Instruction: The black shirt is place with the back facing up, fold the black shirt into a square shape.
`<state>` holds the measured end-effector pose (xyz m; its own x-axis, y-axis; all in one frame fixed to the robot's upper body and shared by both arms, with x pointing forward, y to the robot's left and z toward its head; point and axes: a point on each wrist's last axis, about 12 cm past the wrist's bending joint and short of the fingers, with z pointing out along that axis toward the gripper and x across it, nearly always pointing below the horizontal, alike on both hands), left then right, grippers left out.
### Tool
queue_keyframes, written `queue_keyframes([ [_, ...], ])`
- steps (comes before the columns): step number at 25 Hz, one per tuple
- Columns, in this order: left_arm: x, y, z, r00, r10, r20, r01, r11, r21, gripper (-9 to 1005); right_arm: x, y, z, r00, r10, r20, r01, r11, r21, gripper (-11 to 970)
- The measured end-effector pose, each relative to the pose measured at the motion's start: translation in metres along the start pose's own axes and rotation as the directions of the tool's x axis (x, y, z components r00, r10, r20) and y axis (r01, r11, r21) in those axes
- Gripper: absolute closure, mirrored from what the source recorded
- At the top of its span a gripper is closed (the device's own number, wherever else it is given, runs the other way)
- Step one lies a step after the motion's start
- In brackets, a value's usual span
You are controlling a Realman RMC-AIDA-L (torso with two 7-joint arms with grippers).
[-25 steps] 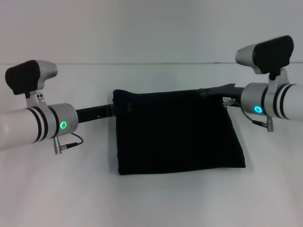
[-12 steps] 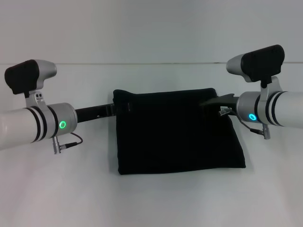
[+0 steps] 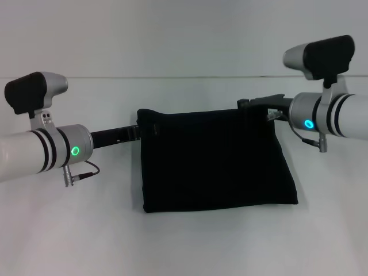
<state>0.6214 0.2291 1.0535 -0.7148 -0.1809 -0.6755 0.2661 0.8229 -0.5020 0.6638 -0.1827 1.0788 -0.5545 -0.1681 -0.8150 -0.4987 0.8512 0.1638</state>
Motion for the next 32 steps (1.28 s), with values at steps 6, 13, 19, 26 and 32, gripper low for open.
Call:
queue_keyframes([
  [6, 0.0, 0.0, 0.0, 1.0, 0.001, -0.001, -0.001, 1.0, 0.002, 46, -0.003, -0.017, -0.011, 0.981, 0.195, 0.028, -0.195, 0.981, 0.011, 843],
  [13, 0.0, 0.0, 0.0, 1.0, 0.004, -0.003, -0.004, 1.0, 0.004, 45, 0.009, -0.049, -0.043, 0.866, 0.499, -0.032, -0.5, 0.864, -0.054, 772],
  [19, 0.0, -0.002, 0.001, 1.0, 0.013, -0.011, -0.013, 1.0, 0.007, 45, 0.022, -0.07, -0.065, 0.768, 0.637, -0.067, -0.64, 0.766, -0.05, 552],
  [26, -0.004, -0.002, -0.001, 1.0, 0.025, -0.005, -0.025, 1.0, 0.016, 45, 0.026, -0.069, -0.06, 0.729, 0.682, -0.054, -0.684, 0.73, -0.016, 441],
  [32, -0.006, -0.002, -0.002, 1.0, 0.03, -0.001, -0.03, 0.999, 0.019, 45, 0.028, -0.051, -0.041, 0.728, 0.685, -0.025, -0.685, 0.729, 0.01, 448],
])
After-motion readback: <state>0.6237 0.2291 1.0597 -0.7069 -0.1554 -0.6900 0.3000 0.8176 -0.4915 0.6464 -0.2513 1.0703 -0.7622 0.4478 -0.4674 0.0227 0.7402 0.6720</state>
